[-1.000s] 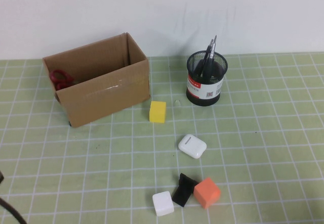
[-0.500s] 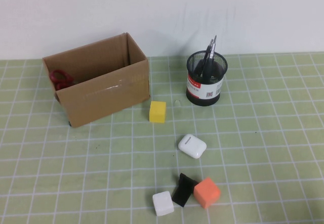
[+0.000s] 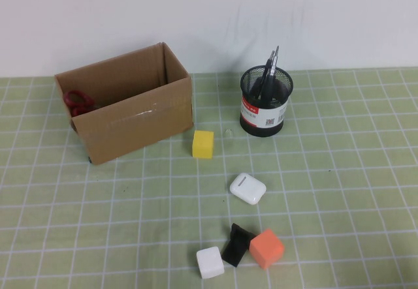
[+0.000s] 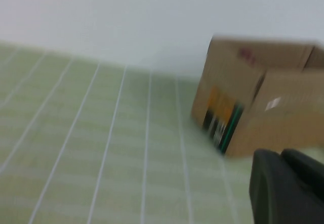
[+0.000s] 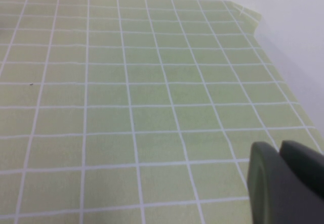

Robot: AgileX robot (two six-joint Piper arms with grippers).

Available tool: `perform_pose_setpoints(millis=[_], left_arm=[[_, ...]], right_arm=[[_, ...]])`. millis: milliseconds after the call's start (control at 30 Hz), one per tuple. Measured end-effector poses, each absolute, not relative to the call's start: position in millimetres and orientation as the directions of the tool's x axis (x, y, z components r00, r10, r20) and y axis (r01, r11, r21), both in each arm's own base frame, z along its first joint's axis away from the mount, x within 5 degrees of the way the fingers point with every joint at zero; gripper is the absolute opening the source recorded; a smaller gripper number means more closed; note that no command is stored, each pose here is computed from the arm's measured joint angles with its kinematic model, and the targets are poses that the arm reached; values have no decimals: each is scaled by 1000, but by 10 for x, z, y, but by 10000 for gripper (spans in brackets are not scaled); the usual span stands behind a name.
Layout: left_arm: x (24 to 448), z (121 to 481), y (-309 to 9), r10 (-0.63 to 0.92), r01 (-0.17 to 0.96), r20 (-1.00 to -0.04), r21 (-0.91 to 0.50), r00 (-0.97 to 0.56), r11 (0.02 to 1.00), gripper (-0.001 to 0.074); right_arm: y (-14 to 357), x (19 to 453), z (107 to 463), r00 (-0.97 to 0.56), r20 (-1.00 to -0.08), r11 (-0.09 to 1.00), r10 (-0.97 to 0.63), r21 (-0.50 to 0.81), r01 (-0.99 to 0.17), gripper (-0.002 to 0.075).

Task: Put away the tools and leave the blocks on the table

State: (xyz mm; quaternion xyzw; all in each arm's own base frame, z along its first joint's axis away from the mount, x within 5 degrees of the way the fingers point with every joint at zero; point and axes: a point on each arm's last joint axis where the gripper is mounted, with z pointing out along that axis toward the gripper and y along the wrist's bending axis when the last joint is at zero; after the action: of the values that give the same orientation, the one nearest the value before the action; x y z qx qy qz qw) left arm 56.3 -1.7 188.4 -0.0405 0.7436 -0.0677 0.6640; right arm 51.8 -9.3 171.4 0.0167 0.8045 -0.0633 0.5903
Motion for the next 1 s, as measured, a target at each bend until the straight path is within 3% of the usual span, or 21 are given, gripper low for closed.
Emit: perform_pose_setpoints(millis=[233,1000], left_arm=[[534,1731,5,-143,-18,-950,-144,-277,989,-4],[533,1729,4,-68,3,-957,-72,-280,997,-4]], right_arm=[[-93,518,1714,-303,-952,991,-48,-82,102,-11],[-93,518,1714,-303,-952,991,-48,-82,102,-11]])
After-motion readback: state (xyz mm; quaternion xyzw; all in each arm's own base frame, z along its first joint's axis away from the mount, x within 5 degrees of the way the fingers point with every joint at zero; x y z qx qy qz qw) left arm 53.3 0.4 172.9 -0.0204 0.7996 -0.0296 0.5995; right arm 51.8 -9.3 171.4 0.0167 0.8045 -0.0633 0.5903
